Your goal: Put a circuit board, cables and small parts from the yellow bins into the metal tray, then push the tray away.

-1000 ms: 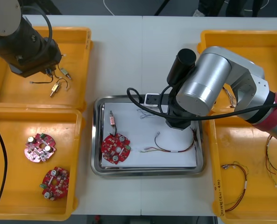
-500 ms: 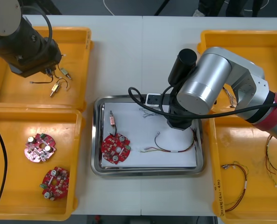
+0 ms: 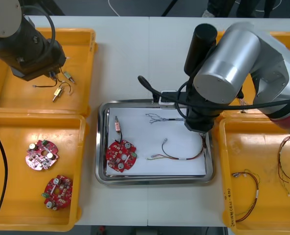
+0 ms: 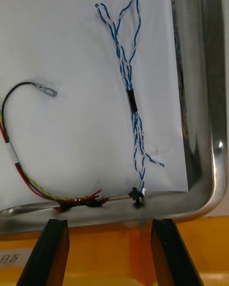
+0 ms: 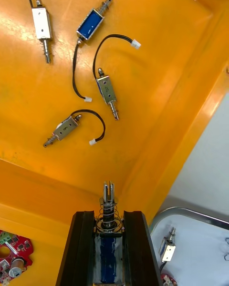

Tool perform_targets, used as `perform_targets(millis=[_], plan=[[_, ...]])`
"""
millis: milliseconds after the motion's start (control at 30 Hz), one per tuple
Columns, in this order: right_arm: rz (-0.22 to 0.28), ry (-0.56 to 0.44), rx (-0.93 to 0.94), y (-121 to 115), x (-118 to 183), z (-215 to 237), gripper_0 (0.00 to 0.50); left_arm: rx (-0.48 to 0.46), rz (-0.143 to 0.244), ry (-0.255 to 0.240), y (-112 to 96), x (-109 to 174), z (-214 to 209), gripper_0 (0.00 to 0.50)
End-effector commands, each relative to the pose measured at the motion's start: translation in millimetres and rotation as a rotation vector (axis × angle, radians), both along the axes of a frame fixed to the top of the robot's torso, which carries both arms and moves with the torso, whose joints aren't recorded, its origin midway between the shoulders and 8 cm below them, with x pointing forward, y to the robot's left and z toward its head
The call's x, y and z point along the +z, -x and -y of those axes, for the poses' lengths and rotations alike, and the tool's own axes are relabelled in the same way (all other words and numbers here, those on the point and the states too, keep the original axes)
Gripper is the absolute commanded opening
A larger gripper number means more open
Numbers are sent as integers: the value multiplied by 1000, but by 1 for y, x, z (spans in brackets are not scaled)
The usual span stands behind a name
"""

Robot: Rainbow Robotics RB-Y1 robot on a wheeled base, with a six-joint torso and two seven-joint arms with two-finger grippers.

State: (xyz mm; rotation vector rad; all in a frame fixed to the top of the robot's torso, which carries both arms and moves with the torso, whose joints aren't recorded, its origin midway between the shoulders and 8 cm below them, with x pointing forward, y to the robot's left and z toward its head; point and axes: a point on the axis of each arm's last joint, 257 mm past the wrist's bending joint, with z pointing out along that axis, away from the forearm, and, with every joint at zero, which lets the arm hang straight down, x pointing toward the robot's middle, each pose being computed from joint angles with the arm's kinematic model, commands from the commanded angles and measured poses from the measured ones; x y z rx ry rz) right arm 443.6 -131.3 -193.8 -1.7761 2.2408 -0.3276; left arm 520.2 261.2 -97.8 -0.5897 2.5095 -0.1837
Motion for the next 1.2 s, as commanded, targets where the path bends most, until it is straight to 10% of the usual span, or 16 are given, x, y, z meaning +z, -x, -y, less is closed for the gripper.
perform_targets(millis=[33,400,700,1200], plan=[[19,-108,-29,9,30,-8,500,-131,27,-26,5,6,24,0],[130,-372,-291,7,83,10,500,-245,13,-25,13,-10,81,1],[80,-494,-591,20,83,63,500,-330,-9,-54,23,-34,131,0],[163,-579,-879,43,91,146,500,-403,-61,-110,32,-85,185,1]])
